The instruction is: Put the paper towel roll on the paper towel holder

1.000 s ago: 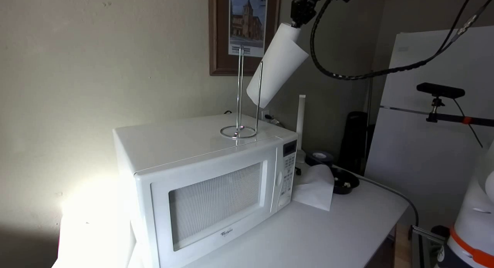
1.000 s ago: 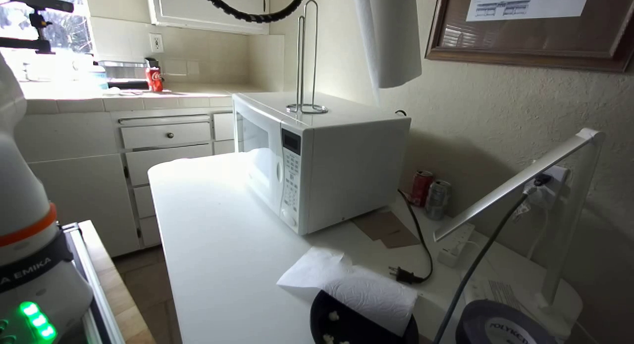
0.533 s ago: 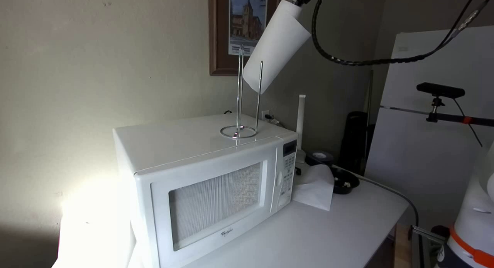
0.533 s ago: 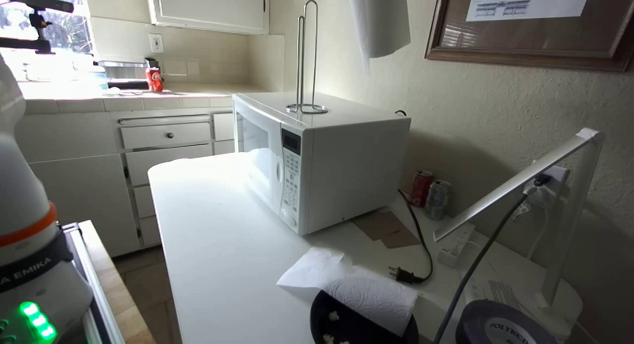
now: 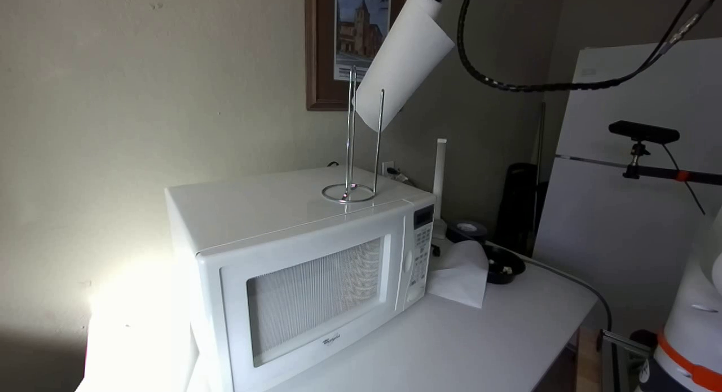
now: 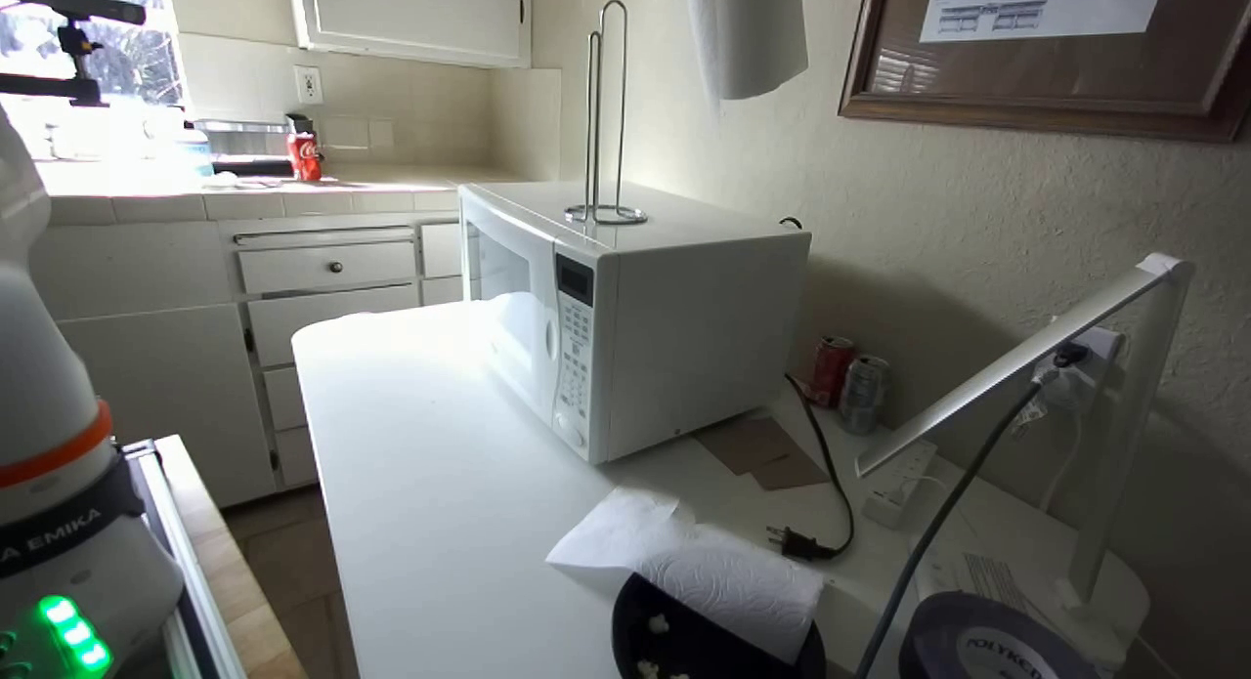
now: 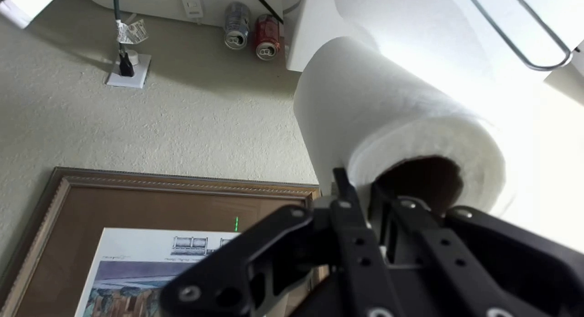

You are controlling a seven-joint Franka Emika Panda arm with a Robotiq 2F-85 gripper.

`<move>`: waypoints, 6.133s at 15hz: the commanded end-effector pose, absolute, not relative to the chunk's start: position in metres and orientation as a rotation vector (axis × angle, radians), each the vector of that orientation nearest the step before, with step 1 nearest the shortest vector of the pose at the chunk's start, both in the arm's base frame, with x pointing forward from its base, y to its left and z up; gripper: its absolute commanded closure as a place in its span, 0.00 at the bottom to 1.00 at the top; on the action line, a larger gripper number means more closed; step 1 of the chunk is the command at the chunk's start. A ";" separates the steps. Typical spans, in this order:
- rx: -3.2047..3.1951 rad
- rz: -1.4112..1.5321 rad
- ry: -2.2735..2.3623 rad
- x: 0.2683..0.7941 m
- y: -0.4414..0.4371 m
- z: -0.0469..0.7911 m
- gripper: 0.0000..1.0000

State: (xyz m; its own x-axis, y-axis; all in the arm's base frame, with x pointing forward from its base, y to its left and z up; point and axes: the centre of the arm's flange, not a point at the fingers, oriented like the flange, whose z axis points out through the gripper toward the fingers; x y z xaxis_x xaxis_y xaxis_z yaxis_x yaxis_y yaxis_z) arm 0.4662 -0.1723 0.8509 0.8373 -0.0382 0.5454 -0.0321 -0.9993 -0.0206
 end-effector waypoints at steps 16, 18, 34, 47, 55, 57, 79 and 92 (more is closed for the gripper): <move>-2.844 -0.986 -0.319 0.413 -0.103 0.967 0.97; -2.848 -0.988 -0.328 0.409 -0.100 0.974 0.97; -2.841 -0.857 -0.350 0.400 -0.087 0.973 0.97; -2.859 -0.759 -0.372 0.430 -0.081 0.955 0.97; -2.899 -0.682 -0.385 0.439 -0.079 0.945 0.97; -2.911 -0.654 -0.383 0.441 -0.080 0.943 0.97; -2.998 -0.457 -0.361 0.473 -0.068 0.898 0.97; -3.004 -0.410 -0.338 0.484 -0.066 0.889 0.08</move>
